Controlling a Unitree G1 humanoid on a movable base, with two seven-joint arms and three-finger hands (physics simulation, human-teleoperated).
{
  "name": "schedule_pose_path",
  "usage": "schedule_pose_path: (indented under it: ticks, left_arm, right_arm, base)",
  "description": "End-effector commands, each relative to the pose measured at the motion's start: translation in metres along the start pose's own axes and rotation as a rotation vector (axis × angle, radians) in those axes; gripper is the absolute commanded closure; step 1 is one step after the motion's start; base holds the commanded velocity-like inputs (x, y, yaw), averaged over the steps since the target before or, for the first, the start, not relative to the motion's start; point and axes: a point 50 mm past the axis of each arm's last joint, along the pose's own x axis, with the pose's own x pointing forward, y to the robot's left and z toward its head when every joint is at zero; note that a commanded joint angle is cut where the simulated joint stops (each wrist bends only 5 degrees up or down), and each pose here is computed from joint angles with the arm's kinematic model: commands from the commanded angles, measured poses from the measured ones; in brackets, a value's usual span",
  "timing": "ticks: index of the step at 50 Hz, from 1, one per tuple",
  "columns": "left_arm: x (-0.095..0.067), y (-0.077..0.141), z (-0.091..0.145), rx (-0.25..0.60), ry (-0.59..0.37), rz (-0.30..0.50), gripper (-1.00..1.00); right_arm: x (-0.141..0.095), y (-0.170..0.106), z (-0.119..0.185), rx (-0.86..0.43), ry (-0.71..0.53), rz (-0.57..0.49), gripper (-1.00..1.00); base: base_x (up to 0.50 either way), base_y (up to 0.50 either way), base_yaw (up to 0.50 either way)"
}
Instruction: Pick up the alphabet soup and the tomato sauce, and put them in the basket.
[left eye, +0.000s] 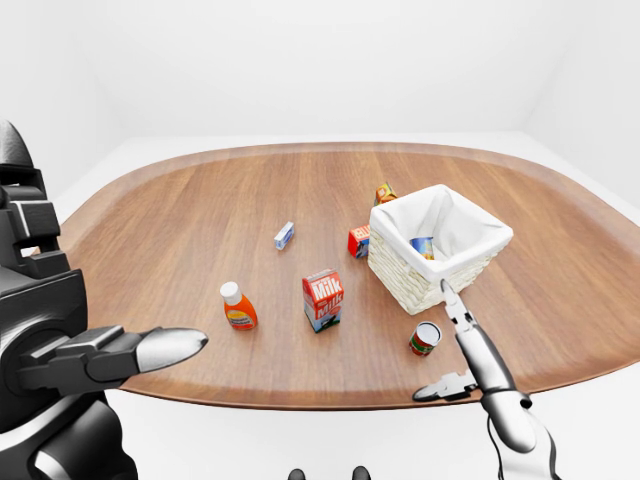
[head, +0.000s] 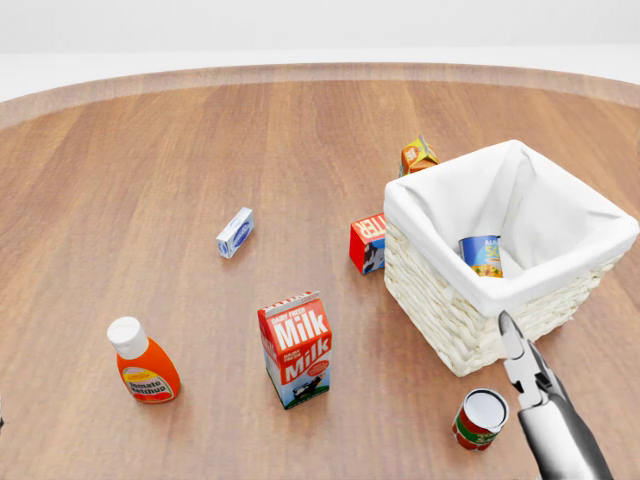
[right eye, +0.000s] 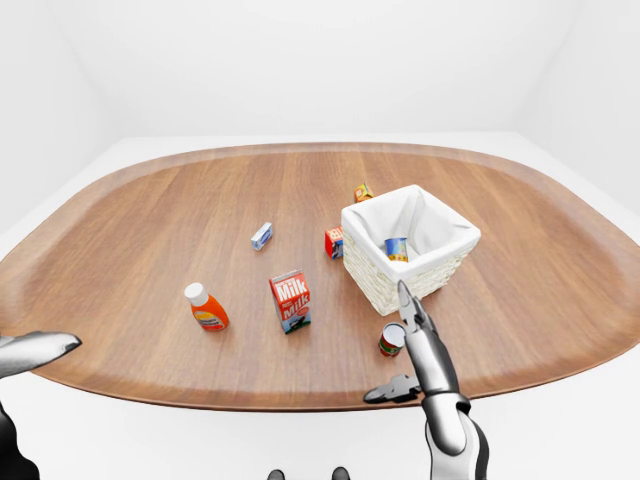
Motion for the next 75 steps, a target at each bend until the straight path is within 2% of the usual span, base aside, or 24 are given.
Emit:
schedule_pose_path:
  ticks: [1, 6, 11, 15, 24, 32, 40, 46, 56, 75]
  left_arm:
    - [0.000, 0.001, 0.001, 0.000, -0.004, 0.002, -0.94]
    - [0.000, 0.001, 0.003, -0.002, -0.013, 0.003, -0.94]
    - [0.001, 0.001, 0.004, -0.006, -0.019, 0.004, -0.93]
    - [0.001, 0.004, 0.007, -0.008, -0.033, 0.011, -0.94]
    - [0.000, 0.003, 0.004, -0.007, -0.014, 0.010, -0.93]
    - [0.000, 0.003, 0.004, -0.004, -0.012, 0.007, -0.94]
    - [0.000, 0.002, 0.005, 0.002, -0.017, -0.001, -0.94]
    - [-0.002, -0.001, 0.003, 0.004, -0.002, -0.012, -0.94]
    - [-0.003, -0.001, 0.001, 0.007, 0.007, -0.012, -0.94]
    - [-0.003, 0.000, -0.001, 0.003, 0.015, -0.008, -0.94]
  right_arm:
    - [-0.003, 0.004, -0.006, 0.025, 0.029, -0.012, -1.00]
    - [-0.007, 0.011, -0.011, 0.050, 0.060, -0.022, -1.00]
    - [-0.002, 0.015, -0.014, 0.138, 0.109, -0.119, -1.00]
    - [-0.002, 0.025, -0.017, 0.150, 0.118, -0.109, -1.00]
    - [0.006, 0.026, -0.017, 0.229, 0.122, -0.148, -1.00]
    - [0.010, 0.035, -0.019, 0.237, 0.117, -0.130, -1.00]
    - [0.018, 0.031, -0.025, 0.270, 0.127, -0.181, -1.00]
    - [0.017, 0.038, -0.030, 0.279, 0.127, -0.177, -1.00]
    - [0.020, 0.028, -0.035, 0.296, 0.131, -0.213, -1.00]
    - [0.029, 0.041, -0.058, 0.308, 0.230, -0.215, -1.00]
  base:
    - [0.00, 0.00, 0.00]
    - [0.00, 0.00, 0.00]
    - [0.00, 0.00, 0.00]
    - [0.00, 0.00, 0.00]
    - [0.00, 0.00, 0.00]
    - [0.00, 0.00, 0.00]
    - [0.00, 0.00, 0.00]
    - [0.00, 0.00, 0.00]
    - [0.00, 0.00, 0.00]
    - [0.00, 0.00, 0.00]
